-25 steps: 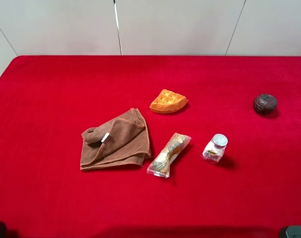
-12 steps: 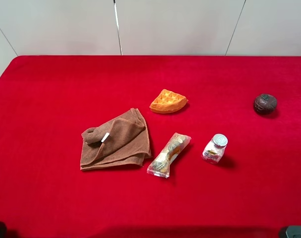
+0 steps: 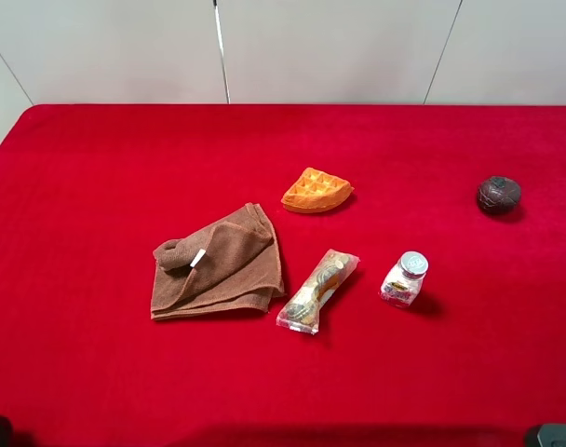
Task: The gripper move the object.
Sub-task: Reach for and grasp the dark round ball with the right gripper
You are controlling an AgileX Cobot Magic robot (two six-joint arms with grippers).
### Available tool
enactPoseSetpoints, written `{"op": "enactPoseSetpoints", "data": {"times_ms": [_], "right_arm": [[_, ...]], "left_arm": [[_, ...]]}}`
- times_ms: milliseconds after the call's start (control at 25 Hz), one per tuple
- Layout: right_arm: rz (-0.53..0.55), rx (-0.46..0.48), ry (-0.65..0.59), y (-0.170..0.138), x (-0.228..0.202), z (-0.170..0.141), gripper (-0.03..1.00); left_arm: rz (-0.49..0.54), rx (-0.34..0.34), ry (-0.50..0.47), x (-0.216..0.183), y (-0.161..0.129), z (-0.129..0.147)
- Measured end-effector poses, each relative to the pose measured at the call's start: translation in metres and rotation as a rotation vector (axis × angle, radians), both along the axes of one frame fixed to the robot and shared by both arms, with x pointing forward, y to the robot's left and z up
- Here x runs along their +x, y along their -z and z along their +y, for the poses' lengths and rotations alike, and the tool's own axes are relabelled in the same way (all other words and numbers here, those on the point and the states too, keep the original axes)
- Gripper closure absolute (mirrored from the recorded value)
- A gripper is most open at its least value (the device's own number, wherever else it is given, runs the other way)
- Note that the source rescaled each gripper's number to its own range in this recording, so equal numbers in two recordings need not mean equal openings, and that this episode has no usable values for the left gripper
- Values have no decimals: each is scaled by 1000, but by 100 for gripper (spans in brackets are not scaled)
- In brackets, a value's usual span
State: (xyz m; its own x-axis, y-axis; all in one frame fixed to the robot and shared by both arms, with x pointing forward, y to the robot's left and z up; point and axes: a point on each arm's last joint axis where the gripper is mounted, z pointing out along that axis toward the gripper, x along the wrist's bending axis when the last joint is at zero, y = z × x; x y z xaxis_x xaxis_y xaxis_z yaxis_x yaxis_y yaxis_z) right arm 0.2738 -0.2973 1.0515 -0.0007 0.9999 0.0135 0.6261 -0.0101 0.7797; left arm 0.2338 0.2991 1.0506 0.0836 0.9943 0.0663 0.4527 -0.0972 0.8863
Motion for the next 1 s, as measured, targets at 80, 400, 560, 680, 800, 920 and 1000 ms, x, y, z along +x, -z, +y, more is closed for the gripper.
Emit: {"op": "enactPoseSetpoints", "data": {"times_ms": [80, 400, 560, 680, 800, 920, 1000], "right_arm": [[66, 1, 0, 2, 10, 0, -3], [204, 5, -1, -18, 52, 0, -3], [276, 6, -1, -30, 79, -1, -3], [338, 7, -1, -34, 100, -1, -3], [406, 7, -1, -34, 124, -1, -3], [463, 0, 0, -29, 146, -2, -3], [495, -5, 1, -27, 161, -3, -3]], "left_arm": [[0, 0, 0, 0, 0, 0], [0, 0, 0, 0, 0, 0], [0, 0, 0, 0, 0, 0], [0, 0, 0, 0, 0, 0], [0, 0, 0, 0, 0, 0], [0, 0, 0, 0, 0, 0], [0, 0, 0, 0, 0, 0]]}}
